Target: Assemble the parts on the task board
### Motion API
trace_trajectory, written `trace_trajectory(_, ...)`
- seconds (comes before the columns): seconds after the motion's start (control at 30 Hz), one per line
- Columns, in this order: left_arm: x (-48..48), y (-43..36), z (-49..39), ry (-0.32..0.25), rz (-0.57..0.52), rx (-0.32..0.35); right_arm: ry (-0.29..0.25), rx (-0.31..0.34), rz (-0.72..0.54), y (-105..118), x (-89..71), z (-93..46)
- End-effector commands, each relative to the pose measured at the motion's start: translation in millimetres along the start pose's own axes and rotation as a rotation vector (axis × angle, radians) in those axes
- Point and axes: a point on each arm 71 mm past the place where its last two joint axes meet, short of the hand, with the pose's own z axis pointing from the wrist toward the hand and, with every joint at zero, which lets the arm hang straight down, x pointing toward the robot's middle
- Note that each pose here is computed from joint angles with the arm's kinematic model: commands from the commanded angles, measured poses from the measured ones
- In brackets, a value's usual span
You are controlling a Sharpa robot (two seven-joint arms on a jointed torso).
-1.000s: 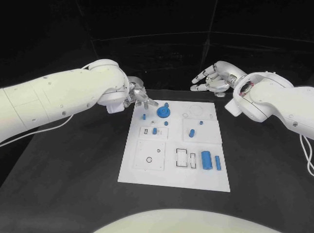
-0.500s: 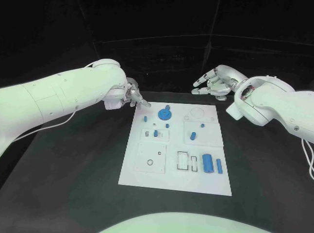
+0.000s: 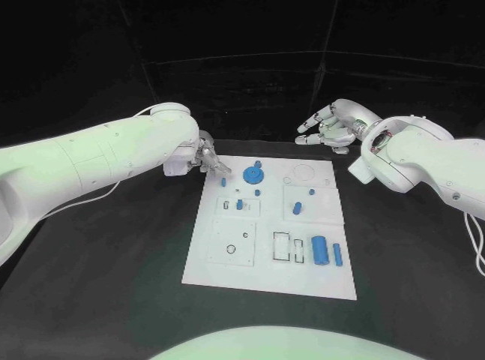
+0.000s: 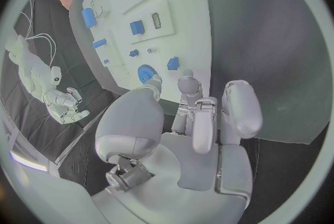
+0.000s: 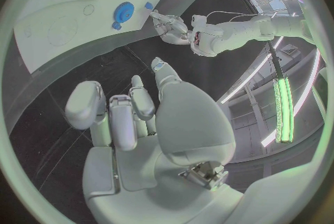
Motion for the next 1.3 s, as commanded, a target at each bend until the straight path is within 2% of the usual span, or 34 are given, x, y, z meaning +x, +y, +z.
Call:
trace_trajectory(0.03, -0.3, -3.4, 0.6, -0.007, 0.017, 0.018, 0.006, -0.015, -0.003, 2.2, 0.3, 0.8)
trace_trajectory(0.37, 3.3, -9.9, 2.9, 0.014, 0.032, 0.028, 0.009, -0.015, -0.003, 2.6, 1.0, 1.5)
trace_trajectory(0.67, 4.9, -9.7, 5.9, 0.026, 0.037, 0.019, 0.011, -0.015, -0.003, 3.1, 1.7, 1.7)
trace_trajectory(1.0, 11.1, -9.3, 10.3, 0.039, 0.05, 0.012, 0.014, -0.019, -0.002, 4.4, 2.8, 2.4)
trace_trajectory(1.3, 10.9, -8.2, 11.3, 0.023, 0.04, 0.006, 0.014, -0.017, -0.002, 4.4, 2.8, 2.3)
